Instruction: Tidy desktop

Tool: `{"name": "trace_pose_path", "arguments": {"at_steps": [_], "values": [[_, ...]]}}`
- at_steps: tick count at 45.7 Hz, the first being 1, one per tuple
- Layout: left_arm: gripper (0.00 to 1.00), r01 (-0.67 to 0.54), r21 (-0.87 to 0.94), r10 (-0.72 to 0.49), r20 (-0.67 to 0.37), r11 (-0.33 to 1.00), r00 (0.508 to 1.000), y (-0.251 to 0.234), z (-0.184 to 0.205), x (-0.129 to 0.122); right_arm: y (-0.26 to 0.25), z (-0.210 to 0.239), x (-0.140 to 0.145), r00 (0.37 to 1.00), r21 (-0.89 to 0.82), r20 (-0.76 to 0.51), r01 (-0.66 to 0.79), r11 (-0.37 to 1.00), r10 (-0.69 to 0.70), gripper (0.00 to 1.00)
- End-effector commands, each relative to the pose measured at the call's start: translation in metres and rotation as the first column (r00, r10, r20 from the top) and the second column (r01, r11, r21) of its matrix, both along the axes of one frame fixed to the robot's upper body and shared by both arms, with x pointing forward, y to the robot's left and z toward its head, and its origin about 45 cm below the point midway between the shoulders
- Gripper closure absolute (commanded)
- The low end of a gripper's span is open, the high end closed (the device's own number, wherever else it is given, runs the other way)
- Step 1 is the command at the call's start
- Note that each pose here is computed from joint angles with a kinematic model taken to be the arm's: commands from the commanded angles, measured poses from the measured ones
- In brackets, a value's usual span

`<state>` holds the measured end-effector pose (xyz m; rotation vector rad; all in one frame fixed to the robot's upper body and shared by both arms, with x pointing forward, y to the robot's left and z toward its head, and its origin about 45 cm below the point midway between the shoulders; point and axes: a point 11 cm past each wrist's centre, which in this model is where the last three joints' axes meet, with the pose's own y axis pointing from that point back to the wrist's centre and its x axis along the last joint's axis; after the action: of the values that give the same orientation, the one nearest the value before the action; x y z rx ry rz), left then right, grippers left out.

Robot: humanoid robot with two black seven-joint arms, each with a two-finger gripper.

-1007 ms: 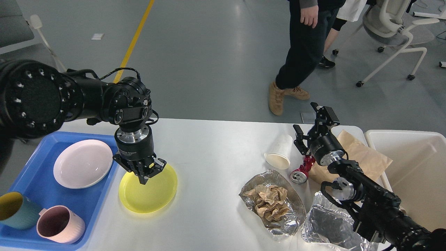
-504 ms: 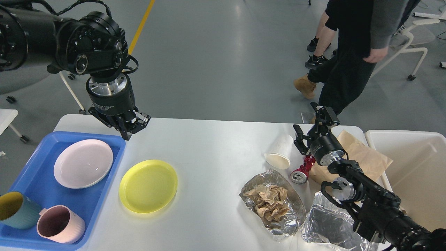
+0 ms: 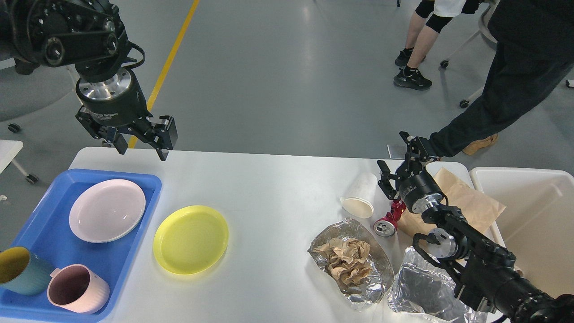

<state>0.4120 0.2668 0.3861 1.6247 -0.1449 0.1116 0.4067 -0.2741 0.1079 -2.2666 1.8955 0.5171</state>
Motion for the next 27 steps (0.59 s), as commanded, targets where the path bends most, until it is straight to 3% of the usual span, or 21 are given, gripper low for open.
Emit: {"name": "trace_pose_path", "arguments": {"at_steps": [1, 11, 19, 27], "values": [[0.04, -0.015, -0.014, 0.016, 0.043, 1.000, 0.999, 0.006, 0.015, 0.004, 0.000, 0.000, 0.000, 1.000, -0.001, -0.001, 0.000, 1.000, 0.000, 0.00], [0.04, -0.013, -0.016, 0.013, 0.047, 1.000, 0.999, 0.004, 0.007, 0.012, 0.000, 0.000, 0.000, 1.000, 0.000, 0.000, -0.001, 1.000, 0.001, 0.00], [0.04, -0.020, -0.005, 0.020, -0.020, 1.000, 1.000, 0.008, -0.041, 0.017, 0.000, 0.000, 0.000, 1.000, -0.001, -0.001, 0.000, 1.000, 0.000, 0.00], [0.04, 0.009, 0.012, -0.007, -0.108, 1.000, 0.994, -0.003, -0.117, 0.011, 0.000, 0.000, 0.000, 1.000, -0.001, -0.001, 0.000, 1.000, 0.000, 0.00]]}}
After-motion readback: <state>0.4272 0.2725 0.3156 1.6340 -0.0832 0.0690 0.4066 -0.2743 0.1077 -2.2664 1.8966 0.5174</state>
